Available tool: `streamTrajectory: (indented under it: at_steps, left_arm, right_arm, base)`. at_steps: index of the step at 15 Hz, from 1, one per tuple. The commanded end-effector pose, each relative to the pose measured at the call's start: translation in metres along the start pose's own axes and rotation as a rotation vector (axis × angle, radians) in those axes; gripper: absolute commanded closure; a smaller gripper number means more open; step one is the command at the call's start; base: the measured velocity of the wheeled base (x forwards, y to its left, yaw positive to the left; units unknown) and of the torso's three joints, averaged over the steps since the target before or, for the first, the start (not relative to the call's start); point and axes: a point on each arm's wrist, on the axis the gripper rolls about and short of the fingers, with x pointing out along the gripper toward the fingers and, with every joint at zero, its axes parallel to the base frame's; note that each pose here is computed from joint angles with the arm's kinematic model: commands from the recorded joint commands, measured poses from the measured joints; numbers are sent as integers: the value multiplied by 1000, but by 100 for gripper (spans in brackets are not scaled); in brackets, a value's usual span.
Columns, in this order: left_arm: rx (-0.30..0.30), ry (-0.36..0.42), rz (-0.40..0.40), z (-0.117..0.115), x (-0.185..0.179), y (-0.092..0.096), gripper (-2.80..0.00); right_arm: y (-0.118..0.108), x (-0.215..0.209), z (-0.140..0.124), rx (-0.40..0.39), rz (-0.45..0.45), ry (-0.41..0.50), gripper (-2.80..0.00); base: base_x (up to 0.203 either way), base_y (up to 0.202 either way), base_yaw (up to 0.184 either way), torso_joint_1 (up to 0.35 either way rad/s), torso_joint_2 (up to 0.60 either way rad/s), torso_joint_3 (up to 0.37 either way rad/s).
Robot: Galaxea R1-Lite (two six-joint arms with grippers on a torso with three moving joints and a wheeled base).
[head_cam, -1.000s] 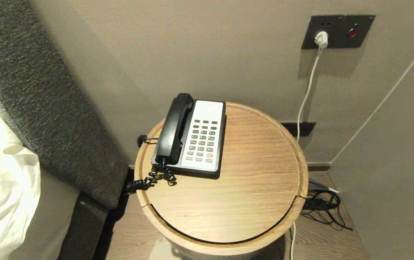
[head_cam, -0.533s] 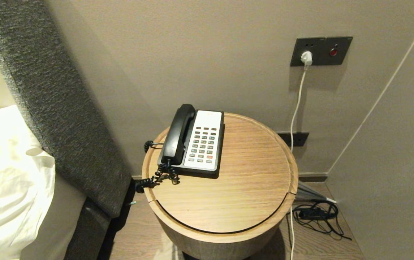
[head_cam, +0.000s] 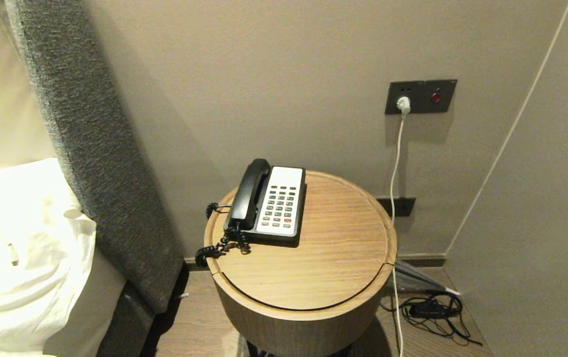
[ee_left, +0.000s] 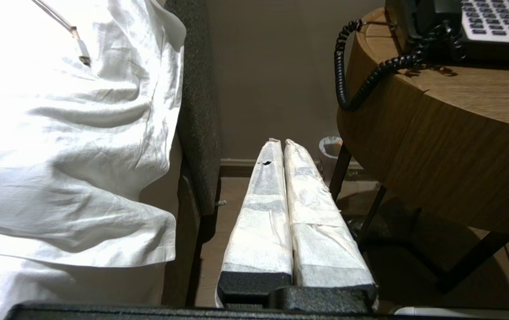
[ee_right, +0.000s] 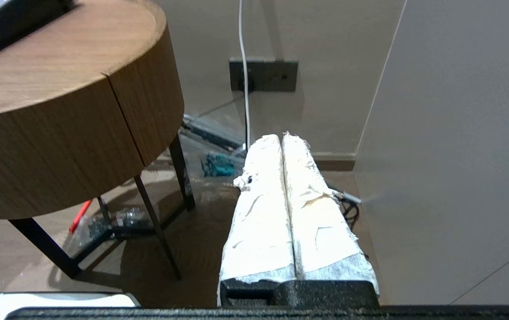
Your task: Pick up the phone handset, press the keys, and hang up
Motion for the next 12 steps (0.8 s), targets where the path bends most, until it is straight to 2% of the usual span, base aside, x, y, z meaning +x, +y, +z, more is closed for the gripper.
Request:
streamTrajectory:
  at_steps: [1,5,12]
  left_arm:
    - [0,0,-1,0,0,0,0]
    - [4,0,-1,0,0,0,0]
    - [10,0,-2,0,0,0,0]
  right_arm:
    - [0,0,0,0,0,1,0]
    - [0,0,0,-5,2,2,0]
    - [0,0,0,1,1,4,0]
  base:
    - [0,0,0,-2,-2,207]
    - [0,0,0,4,0,197]
    - [0,0,0,2,1,26]
